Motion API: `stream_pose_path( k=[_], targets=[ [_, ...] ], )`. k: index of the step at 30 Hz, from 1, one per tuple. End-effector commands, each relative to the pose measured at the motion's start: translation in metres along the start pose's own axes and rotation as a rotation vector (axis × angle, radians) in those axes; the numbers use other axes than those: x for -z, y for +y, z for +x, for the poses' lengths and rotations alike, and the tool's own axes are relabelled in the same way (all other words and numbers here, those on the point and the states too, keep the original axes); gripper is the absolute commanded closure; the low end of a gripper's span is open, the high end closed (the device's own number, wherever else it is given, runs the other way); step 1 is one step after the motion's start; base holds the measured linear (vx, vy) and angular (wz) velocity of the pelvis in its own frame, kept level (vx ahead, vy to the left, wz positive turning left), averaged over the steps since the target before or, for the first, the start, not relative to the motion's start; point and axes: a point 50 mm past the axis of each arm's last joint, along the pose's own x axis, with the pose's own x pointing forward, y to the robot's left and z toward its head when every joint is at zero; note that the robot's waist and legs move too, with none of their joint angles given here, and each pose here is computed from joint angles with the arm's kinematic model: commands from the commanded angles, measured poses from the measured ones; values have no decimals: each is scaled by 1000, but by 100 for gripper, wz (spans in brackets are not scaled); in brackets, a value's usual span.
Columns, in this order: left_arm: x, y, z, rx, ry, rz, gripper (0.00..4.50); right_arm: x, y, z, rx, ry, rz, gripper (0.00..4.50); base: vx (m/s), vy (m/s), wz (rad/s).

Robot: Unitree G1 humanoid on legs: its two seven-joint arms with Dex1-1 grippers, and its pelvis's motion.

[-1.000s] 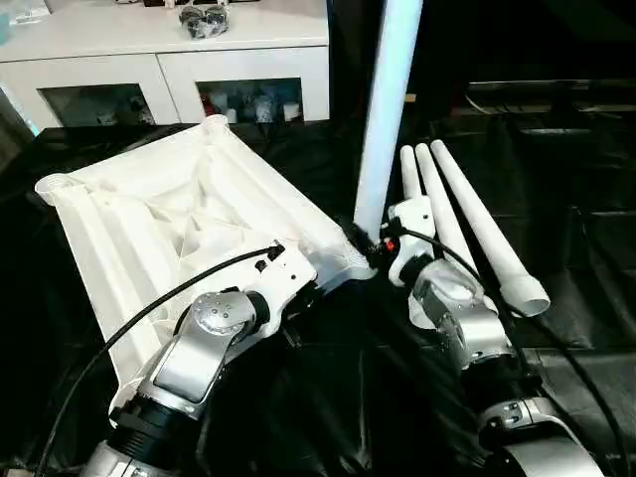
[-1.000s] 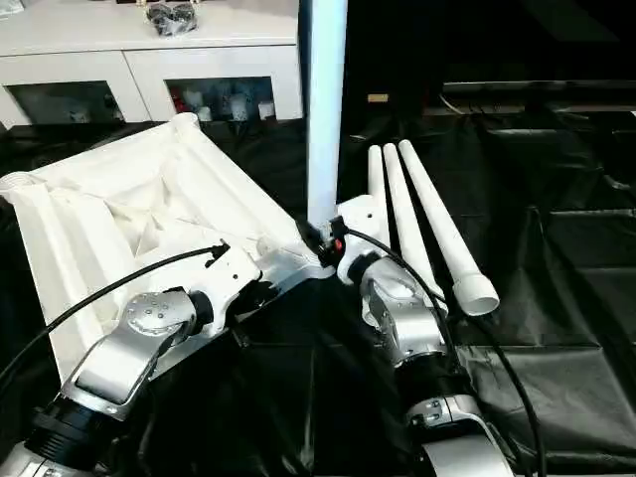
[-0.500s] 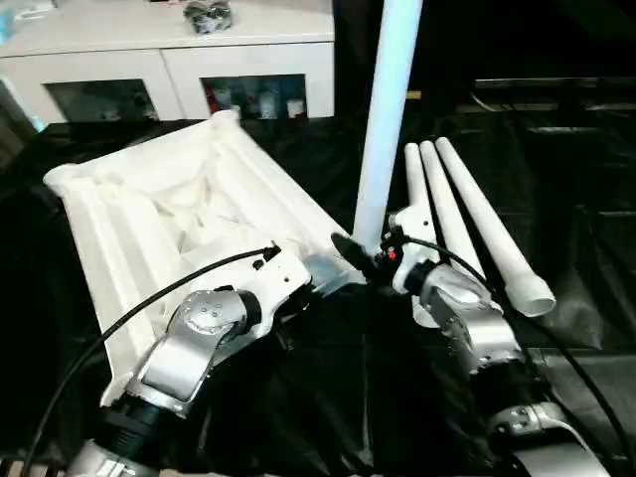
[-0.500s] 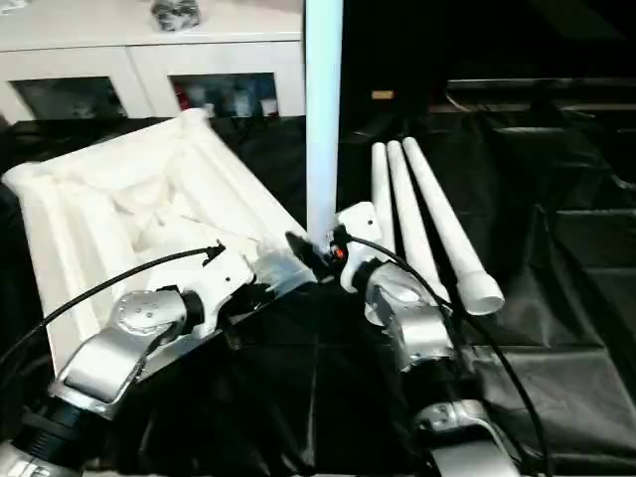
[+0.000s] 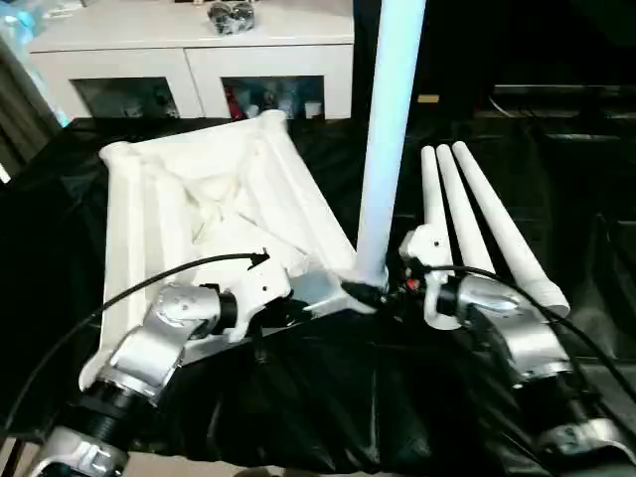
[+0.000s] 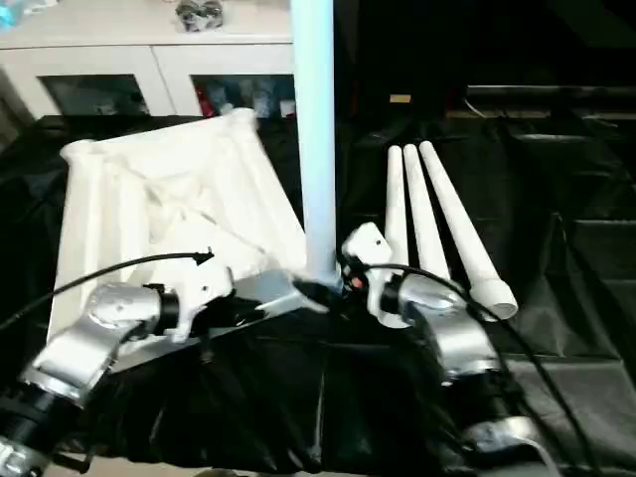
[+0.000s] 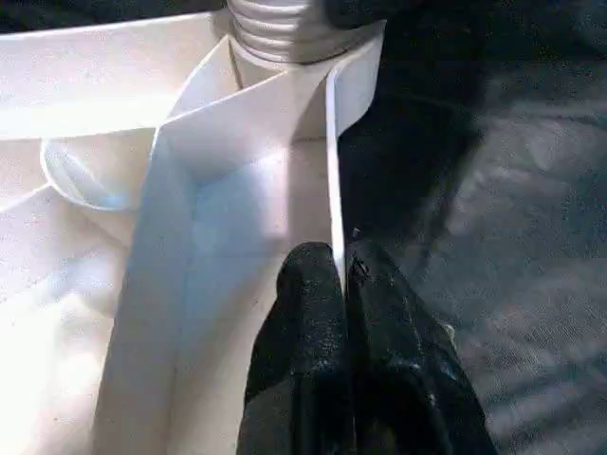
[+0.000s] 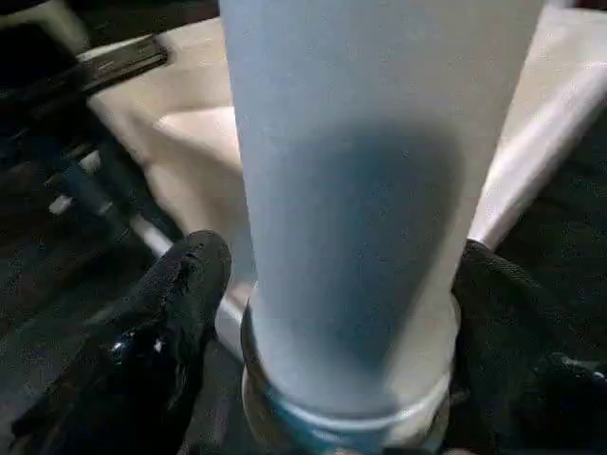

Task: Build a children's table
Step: Rotate leg to tighten

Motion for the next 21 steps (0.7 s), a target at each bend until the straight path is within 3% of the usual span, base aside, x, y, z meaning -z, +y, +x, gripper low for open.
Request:
stream_pose_path(
  k=[1, 8, 21],
  targets=[
    [-15, 6, -2, 25, -34, 82, 450, 5, 13, 6, -107, 33, 9, 105, 0, 0, 0],
    [-9, 5, -7, 109, -7, 95, 450, 9, 18, 2, -165, 77, -14, 165, 0, 0, 0],
    [-5, 12, -4, 96, -2, 77, 450, 14, 26, 5, -172, 73, 24, 175, 0, 0, 0]
  ],
)
